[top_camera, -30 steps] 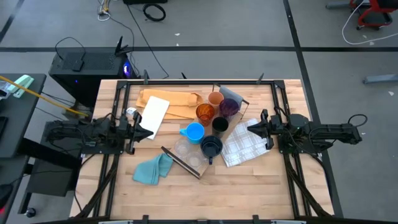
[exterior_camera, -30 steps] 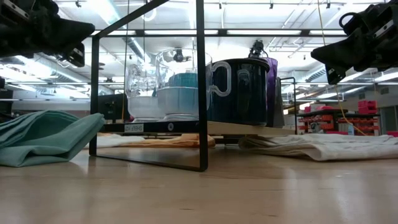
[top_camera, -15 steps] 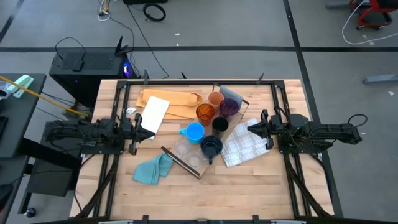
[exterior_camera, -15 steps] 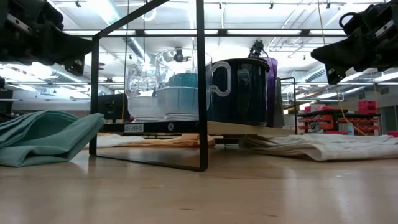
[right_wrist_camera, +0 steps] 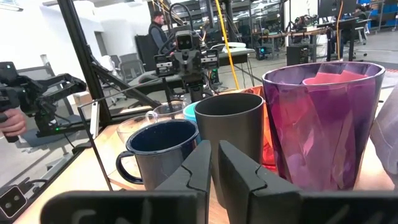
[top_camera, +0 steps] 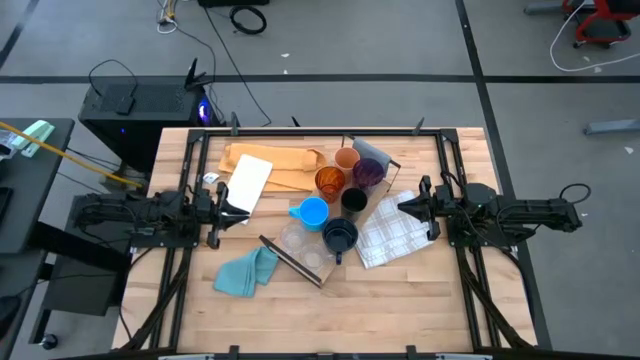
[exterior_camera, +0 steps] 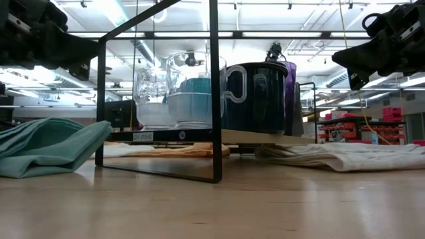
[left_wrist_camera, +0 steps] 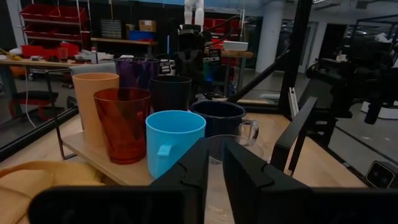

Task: Stack small to large cups/mugs on shelf
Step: Return to Home Position

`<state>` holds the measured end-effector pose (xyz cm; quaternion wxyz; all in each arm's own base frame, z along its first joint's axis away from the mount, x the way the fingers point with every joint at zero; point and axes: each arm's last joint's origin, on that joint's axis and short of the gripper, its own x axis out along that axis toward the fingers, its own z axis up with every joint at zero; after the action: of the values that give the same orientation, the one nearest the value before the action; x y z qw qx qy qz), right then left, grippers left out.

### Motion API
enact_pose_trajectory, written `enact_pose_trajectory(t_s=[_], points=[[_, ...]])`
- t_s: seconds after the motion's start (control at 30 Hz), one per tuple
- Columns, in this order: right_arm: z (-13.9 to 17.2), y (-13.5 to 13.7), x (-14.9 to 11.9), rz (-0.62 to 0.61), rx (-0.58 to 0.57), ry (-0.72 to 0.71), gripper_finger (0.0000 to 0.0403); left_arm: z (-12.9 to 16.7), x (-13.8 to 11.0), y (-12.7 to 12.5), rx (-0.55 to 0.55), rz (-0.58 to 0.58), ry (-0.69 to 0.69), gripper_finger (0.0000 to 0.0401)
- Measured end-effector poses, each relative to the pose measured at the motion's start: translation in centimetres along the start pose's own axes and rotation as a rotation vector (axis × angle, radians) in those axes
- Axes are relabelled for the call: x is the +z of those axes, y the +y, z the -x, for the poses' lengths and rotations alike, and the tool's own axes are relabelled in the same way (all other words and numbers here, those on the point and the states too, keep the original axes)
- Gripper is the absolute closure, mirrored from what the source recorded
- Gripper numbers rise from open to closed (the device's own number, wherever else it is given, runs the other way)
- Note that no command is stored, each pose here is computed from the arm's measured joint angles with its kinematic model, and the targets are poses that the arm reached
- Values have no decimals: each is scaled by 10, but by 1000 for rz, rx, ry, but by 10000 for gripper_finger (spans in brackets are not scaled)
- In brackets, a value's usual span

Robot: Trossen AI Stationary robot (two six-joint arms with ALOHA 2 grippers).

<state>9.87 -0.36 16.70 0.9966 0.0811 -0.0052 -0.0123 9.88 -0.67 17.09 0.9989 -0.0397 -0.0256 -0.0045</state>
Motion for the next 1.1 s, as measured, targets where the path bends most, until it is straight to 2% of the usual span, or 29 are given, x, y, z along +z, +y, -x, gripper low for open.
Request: enact_pose_trajectory(t_s=[0.27,0.7,1.1], points=[[0,0,0,0,0,0,366,0,0,0,0,0,0,331],[0,0,0,0,0,0,366,0,0,0,0,0,0,346],[0,0,0,0,0,0,366,0,0,0,0,0,0,335]])
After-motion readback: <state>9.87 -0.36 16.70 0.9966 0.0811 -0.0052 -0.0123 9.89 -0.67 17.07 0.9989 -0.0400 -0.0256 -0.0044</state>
